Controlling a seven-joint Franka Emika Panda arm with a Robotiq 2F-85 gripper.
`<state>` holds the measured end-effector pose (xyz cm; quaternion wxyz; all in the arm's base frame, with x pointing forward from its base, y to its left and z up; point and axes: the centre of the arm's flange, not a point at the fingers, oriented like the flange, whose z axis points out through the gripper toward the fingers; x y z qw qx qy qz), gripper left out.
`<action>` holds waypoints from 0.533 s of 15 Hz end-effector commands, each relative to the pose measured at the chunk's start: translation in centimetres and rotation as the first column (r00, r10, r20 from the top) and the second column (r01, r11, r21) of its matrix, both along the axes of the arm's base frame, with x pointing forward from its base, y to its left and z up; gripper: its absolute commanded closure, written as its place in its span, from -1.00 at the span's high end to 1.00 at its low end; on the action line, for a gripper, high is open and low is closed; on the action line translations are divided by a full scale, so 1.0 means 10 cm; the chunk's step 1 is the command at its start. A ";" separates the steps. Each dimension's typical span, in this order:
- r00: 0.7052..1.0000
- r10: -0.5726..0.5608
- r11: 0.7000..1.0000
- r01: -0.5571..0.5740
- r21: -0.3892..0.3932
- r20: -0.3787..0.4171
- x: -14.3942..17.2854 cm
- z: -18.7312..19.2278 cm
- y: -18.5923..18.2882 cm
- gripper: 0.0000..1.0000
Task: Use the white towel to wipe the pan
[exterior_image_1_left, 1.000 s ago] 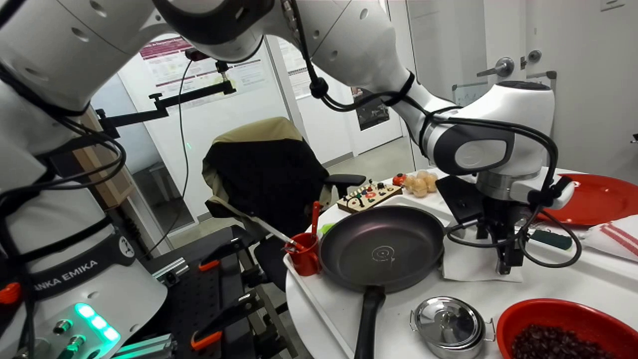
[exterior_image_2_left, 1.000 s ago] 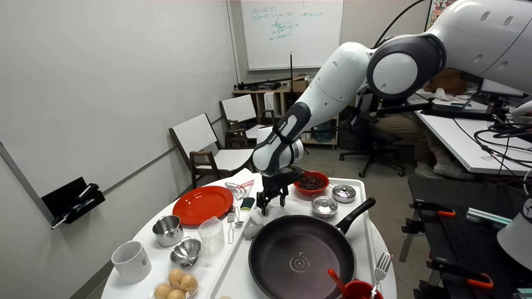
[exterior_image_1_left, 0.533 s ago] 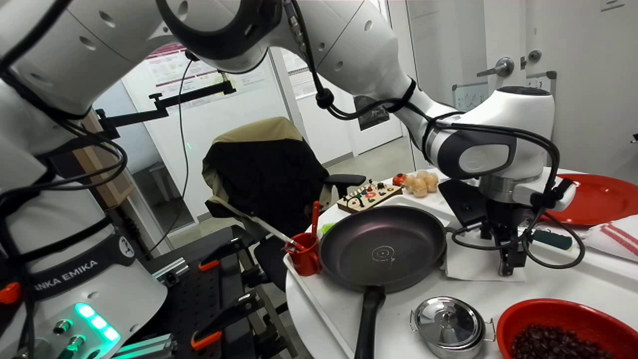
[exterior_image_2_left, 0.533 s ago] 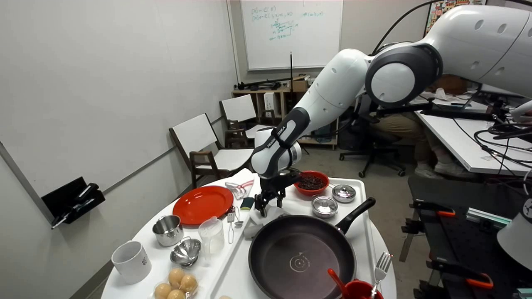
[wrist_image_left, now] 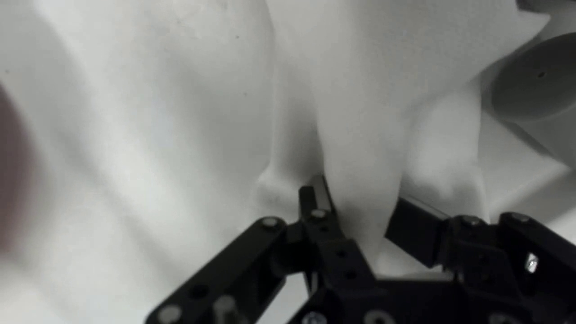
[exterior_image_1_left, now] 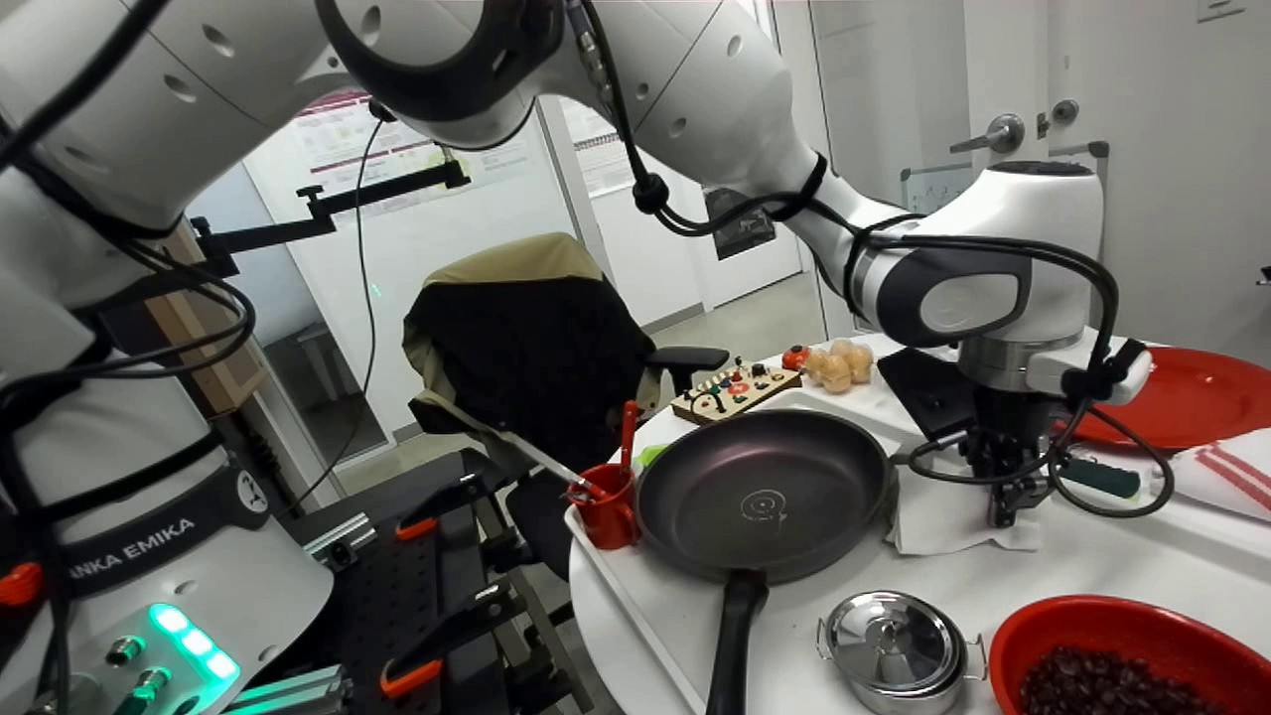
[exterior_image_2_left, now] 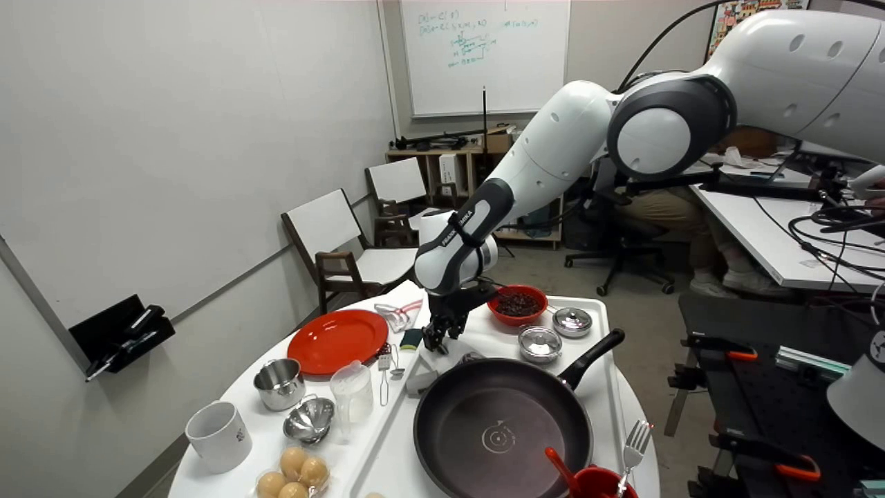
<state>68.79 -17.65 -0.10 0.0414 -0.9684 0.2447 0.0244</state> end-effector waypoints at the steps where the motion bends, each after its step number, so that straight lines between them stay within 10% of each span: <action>1: 1.000 -0.002 0.999 0.001 -0.036 -0.014 0.07 -0.06 -0.07 -1.00; 8: 0.998 0.042 0.996 -0.038 -0.085 0.049 0.03 0.33 -0.12 -0.92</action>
